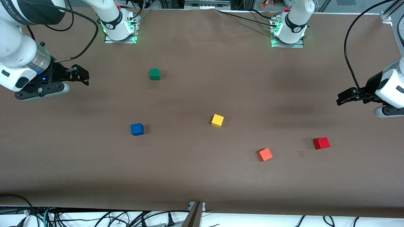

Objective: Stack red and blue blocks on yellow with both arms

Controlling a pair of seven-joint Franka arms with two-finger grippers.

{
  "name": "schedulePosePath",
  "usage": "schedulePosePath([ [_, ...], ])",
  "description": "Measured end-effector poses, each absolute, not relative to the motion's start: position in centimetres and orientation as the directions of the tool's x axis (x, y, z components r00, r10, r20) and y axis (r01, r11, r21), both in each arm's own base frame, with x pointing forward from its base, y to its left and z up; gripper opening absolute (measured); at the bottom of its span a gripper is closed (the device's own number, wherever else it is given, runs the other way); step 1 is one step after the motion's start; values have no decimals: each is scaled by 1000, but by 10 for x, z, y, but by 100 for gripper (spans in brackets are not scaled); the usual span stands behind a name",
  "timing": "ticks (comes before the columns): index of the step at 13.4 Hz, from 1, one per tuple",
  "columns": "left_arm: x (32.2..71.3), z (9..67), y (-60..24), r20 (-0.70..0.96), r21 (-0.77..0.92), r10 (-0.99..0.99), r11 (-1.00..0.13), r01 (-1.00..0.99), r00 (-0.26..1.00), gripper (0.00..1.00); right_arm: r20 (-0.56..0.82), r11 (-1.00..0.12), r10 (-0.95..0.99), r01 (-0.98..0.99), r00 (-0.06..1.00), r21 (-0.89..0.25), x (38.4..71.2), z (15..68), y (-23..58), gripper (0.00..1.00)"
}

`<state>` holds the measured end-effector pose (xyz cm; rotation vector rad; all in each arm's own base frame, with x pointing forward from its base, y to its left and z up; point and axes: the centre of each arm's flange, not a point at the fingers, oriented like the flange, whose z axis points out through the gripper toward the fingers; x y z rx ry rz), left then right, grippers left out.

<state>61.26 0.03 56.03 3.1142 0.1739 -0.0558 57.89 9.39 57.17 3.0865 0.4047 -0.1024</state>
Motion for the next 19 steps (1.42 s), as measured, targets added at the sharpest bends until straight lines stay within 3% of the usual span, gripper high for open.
schedulePosePath([
  [8, 627, 532, 10, -71, 20, 124, -992, 126, 990, 100, -68, -965, 261, 263, 963, 18, 579, 572, 96, 100],
  [15, 691, 342, 65, -87, -27, 171, -985, 170, 981, 100, -63, -966, 255, 256, 965, 19, 580, 574, 93, 100],
  [19, 700, 241, 95, -24, -5, 208, -978, 208, 978, 100, -64, -966, 255, 257, 965, 19, 579, 574, 93, 100],
])
